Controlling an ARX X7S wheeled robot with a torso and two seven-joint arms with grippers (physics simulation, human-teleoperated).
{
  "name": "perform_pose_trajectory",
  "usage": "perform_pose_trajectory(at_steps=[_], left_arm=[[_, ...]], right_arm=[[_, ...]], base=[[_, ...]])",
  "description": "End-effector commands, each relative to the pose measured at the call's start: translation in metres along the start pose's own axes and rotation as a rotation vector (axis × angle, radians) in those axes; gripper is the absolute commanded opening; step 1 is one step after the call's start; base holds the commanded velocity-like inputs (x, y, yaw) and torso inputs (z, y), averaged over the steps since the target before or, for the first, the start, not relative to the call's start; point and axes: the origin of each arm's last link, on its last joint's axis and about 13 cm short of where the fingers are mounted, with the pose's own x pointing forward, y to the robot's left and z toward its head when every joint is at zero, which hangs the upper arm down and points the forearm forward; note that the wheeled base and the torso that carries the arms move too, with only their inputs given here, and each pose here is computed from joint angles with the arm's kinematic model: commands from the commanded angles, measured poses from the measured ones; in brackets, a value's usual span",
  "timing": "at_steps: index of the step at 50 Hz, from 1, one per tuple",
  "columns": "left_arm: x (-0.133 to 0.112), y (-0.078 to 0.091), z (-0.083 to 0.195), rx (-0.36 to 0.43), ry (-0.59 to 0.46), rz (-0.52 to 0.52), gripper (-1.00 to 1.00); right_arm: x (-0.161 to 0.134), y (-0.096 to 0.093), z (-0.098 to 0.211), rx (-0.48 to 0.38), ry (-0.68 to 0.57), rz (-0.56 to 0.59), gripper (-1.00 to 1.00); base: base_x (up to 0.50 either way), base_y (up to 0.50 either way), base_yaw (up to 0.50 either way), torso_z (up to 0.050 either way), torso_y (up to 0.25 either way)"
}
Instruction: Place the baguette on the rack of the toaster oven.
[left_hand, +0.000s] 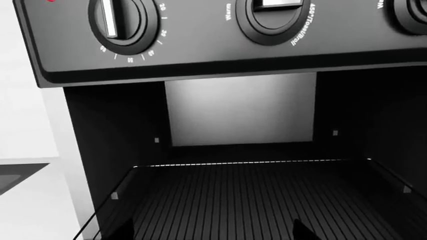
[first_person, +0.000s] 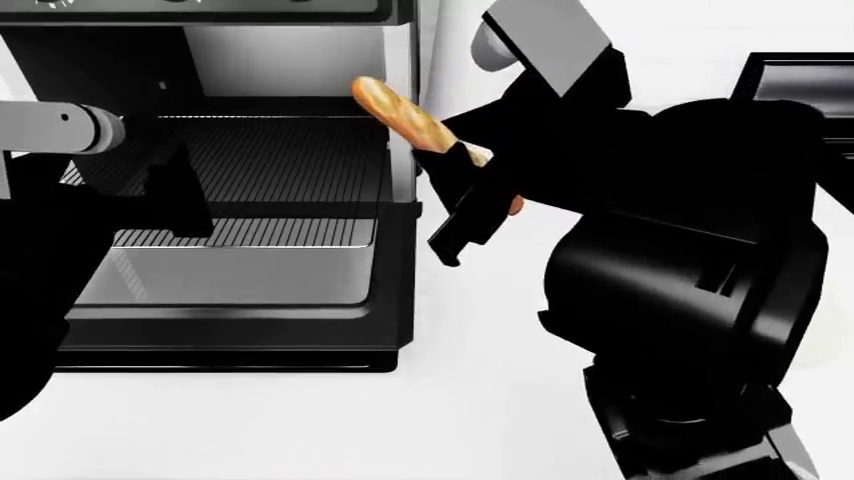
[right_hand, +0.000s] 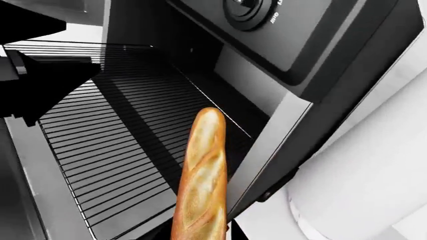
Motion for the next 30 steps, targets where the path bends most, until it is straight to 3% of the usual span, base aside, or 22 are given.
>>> perform_pose_trajectory(at_steps=[1,14,30], left_arm=[[0.001,0.002,0.001,-0.030,-0.016,0.025,1.00],[0.001,0.003,0.002,-0.034,-0.019,0.027,1.00],[0.002,0.003,0.002,-0.034,-0.021,0.027,1.00]], right_arm=[[0.000,0.002,0.011,-0.026,-0.038,0.053,-1.00],[0.035,0.006,0.031,-0.051,-0.019,0.176,-1.00],[0.055,0.004,0.042,-0.049,-0.049,0.228,-1.00]], base=[[0.00,0.00,0.00,0.000,0.000],[0.00,0.00,0.00,0.000,0.001],[0.00,0.00,0.00,0.000,0.000]])
